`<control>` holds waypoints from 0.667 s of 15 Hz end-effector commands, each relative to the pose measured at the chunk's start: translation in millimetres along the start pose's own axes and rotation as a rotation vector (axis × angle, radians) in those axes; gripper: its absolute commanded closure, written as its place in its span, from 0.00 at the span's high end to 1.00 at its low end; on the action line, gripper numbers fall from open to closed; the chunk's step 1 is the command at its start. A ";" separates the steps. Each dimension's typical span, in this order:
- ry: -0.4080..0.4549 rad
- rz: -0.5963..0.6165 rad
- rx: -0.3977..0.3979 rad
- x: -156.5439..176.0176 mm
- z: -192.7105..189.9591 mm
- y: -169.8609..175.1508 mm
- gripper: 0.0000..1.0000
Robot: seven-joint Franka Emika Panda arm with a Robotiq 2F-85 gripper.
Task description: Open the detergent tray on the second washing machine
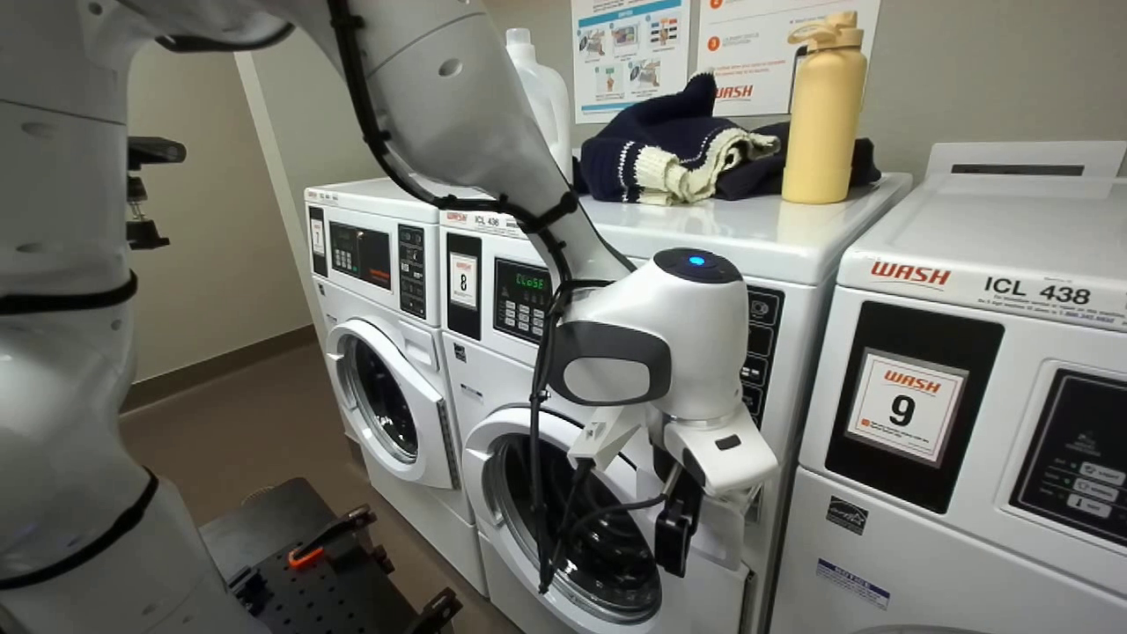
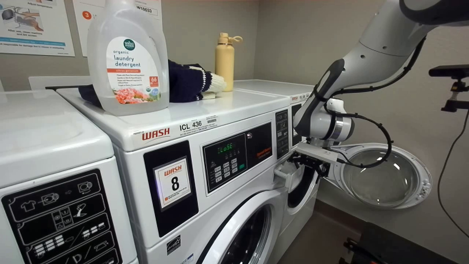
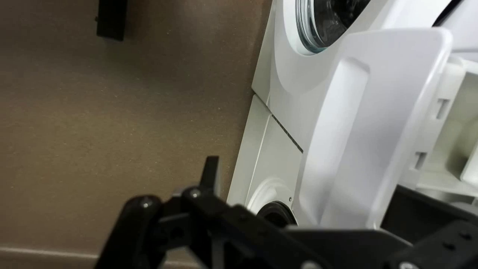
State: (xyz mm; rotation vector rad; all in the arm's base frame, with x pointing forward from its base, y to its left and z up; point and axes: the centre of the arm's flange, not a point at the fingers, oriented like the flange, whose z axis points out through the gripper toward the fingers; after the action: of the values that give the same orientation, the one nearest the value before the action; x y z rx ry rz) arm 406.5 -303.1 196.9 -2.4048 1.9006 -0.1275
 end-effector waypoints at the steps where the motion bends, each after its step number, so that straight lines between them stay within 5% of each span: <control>1: -0.030 0.023 -0.068 -5.6 -2.3 21.7 1.00; 10: -0.048 0.031 -0.154 -8.8 -11.5 39.0 1.00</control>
State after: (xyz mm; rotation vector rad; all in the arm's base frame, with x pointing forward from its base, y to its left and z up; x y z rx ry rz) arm 388.1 -304.6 200.2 -2.4561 1.9450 0.0018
